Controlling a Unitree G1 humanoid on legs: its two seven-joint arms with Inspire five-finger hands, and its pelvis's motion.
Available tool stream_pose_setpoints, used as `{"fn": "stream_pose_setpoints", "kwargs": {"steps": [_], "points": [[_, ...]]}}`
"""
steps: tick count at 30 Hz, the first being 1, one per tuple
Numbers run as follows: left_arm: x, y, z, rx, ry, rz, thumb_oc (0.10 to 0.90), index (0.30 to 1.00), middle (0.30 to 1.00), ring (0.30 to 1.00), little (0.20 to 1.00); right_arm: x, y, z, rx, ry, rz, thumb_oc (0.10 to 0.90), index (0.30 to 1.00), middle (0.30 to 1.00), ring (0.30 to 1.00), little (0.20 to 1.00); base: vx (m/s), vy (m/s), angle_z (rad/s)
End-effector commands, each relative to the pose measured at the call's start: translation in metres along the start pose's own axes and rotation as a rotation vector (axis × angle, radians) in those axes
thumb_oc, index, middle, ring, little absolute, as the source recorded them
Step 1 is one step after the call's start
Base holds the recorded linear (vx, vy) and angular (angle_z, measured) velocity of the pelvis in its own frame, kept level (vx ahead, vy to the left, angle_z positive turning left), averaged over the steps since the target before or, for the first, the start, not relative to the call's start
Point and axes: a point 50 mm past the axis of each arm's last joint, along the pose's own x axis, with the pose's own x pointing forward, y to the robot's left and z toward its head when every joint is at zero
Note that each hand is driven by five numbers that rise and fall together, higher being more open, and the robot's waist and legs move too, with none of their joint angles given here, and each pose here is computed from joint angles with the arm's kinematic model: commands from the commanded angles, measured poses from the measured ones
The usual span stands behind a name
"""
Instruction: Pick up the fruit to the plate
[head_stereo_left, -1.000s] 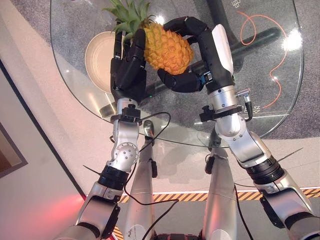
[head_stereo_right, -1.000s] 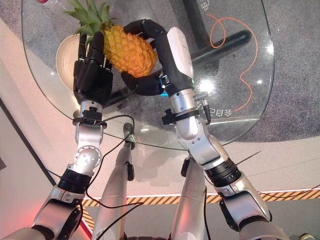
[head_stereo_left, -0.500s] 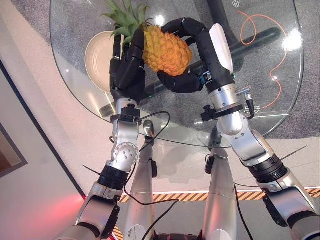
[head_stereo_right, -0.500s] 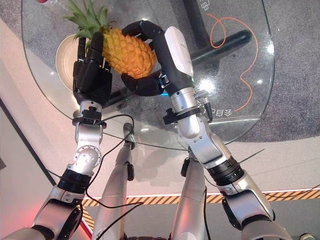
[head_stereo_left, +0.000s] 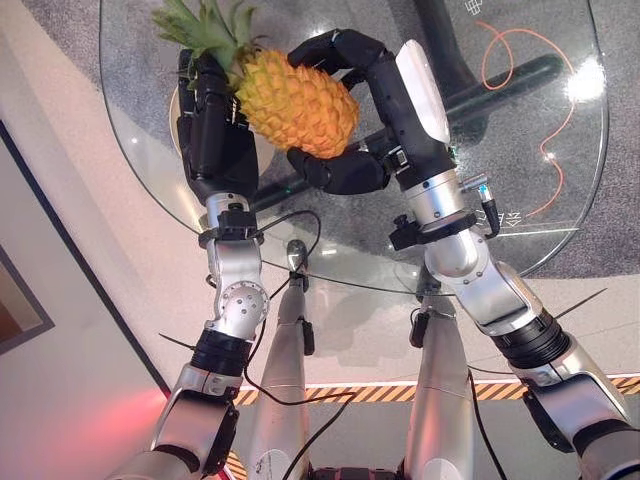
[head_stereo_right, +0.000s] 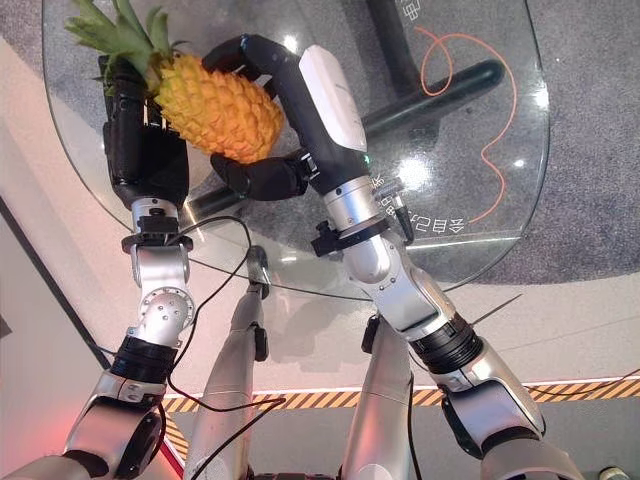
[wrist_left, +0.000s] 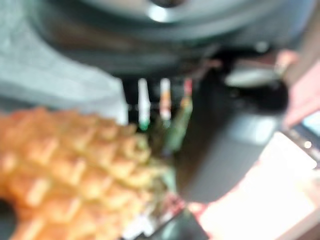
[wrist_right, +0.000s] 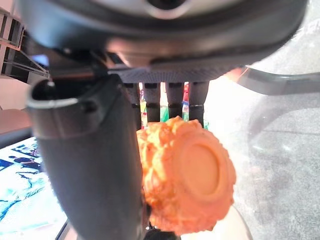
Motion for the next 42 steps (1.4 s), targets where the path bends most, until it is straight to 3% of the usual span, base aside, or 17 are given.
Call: {"fn": "stream_pose_setpoints", "kwargs": {"steps": [1,15,16,17,18,42], "points": [[0.020,-0.076,0.024,0.013,-0.157,-0.412,0.100,0.300,0.300,0.300,0.200,0.022,-0.016,0.049,-0.012,-0.272,-0.059,0.100,0.300,0.300,0.300,0.200,0.00,0.000,0.00],[0.020,-0.076,0.024,0.007,-0.175,-0.413,0.100,0.300,0.300,0.300,0.200,0.022,-0.016,0.048,-0.010,-0.269,-0.068,0.100,0.300,0.300,0.300,0.200,0.00,0.000,0.00],[0.020,-0.076,0.025,0.007,-0.178,-0.413,0.100,0.300,0.300,0.300,0.200,0.023,-0.017,0.048,-0.002,-0.266,-0.075,0.427,0.580,0.580,0.580,0.527,0.00,0.000,0.00],[0.020,-0.076,0.025,0.007,-0.178,-0.413,0.100,0.300,0.300,0.300,0.200,0.023,-0.017,0.048,-0.001,-0.266,-0.075,0.427,0.580,0.580,0.580,0.527,0.00,0.000,0.00],[0.021,-0.077,0.025,0.008,-0.185,-0.413,0.100,0.300,0.300,0.300,0.200,0.023,-0.018,0.048,0.012,-0.258,-0.085,0.800,0.900,0.900,0.900,0.900,0.00,0.000,0.00],[0.022,-0.076,0.040,0.001,-0.340,-0.331,0.100,0.300,0.300,0.300,0.200,0.025,-0.023,0.044,0.030,-0.244,-0.159,0.800,0.900,0.900,0.900,0.900,0.00,0.000,0.00]]}}
